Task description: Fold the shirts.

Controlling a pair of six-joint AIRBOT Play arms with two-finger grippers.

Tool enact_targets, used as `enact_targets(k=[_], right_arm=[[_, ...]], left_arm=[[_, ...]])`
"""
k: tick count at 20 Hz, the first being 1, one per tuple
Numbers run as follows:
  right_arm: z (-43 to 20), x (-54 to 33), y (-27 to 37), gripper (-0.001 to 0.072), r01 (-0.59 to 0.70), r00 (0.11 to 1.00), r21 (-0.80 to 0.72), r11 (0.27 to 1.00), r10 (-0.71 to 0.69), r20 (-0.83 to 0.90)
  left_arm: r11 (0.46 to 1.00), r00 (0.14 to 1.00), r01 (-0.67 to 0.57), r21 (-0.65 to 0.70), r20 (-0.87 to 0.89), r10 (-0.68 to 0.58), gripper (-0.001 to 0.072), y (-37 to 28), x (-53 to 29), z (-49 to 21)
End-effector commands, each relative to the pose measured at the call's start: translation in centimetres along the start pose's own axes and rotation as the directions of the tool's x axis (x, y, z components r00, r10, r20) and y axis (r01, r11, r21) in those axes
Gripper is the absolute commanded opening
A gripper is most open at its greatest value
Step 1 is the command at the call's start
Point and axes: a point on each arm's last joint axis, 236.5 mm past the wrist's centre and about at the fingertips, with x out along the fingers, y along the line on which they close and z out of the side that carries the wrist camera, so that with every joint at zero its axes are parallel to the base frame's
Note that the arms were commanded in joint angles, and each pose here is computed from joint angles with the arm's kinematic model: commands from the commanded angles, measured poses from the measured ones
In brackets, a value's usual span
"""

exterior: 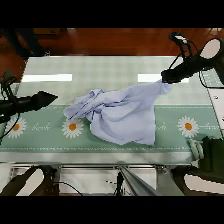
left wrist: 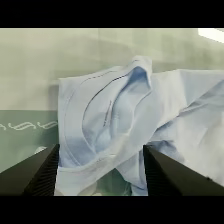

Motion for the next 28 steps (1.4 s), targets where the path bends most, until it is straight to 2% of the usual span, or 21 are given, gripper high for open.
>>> enact_targets(k=[1, 5, 9, 16, 17, 18, 19, 20, 21, 24, 26, 28], right_arm=[[-0.1, 0.0, -0.1, 0.0022, 0.006, 1.000, -0.003, 1.000, -0.006, -0.003], [-0.1, 0.0, -0.1, 0.0022, 0.005, 1.000, -0.003, 1.000, -0.005, -0.004], [-0.1, 0.0, -0.1, 0.0022, 0.004, 1.000, -0.002, 1.000, -0.004, -0.003], [0.0, 0.0, -0.1, 0.0022, 0.005, 1.000, 0.001, 1.000, -0.005, -0.002], [0.0, 0.0, -0.1, 0.0022, 0.005, 1.000, 0.004, 1.000, -0.005, -0.002], [0.0, 0.0, -0.1, 0.0022, 0.005, 1.000, 0.005, 1.000, -0.005, -0.002], [0.0, 0.0, -0.1, 0.0022, 0.005, 1.000, 0.005, 1.000, -0.005, -0.002], [0.0, 0.0, -0.1, 0.0022, 0.006, 1.000, 0.005, 1.000, -0.006, -0.002], [-0.1, 0.0, -0.1, 0.0022, 0.006, 1.000, 0.005, 1.000, -0.006, -0.003], [-0.4, -0.2, 0.0, 0.0022, 0.004, 1.000, 0.004, 1.000, -0.004, -0.014], [-0.9, -1.6, -0.2, 0.0022, 0.024, 0.999, -0.011, 1.000, -0.024, -0.026], [-1.0, -4.6, -0.8, 0.0022, 0.079, 0.997, -0.037, 0.996, -0.079, -0.004]], left_arm=[[0.992, 0.994, 0.033, 0.121, -0.108, -0.020, 0.0719, 0.5, 2.7, -2.2], [0.969, 0.976, 0.097, 0.226, -0.211, -0.048, 0.0720, 0.2, 5.3, -4.7], [0.956, 0.972, 0.061, 0.288, -0.235, 0.009, 0.0720, 1.5, 5.8, -5.3], [0.942, 0.963, 0.096, 0.321, -0.270, -0.007, 0.0714, 1.1, 5.7, -6.1], [0.936, 0.961, 0.106, 0.337, -0.275, -0.010, 0.0678, 0.9, 5.8, -6.3], [0.931, 0.959, 0.115, 0.346, -0.283, -0.013, 0.0504, 0.5, 6.0, -6.5], [0.927, 0.955, 0.127, 0.352, -0.295, -0.019, 0.0264, 0.2, 6.2, -6.8], [0.919, 0.951, 0.142, 0.367, -0.308, -0.024, 0.0126, -0.2, 6.5, -7.2], [0.914, 0.948, 0.152, 0.376, -0.318, -0.027, 0.0023, -0.4, 6.7, -7.5], [0.914, 0.950, 0.160, 0.373, -0.309, -0.041, 0.0023, -1.0, 6.2, -6.4], [0.922, 0.968, 0.153, 0.356, -0.242, -0.067, 0.0023, -2.5, 4.1, -2.3], [0.910, 0.992, 0.119, 0.396, -0.090, -0.091, 0.0023, -4.8, -0.3, 4.3]])
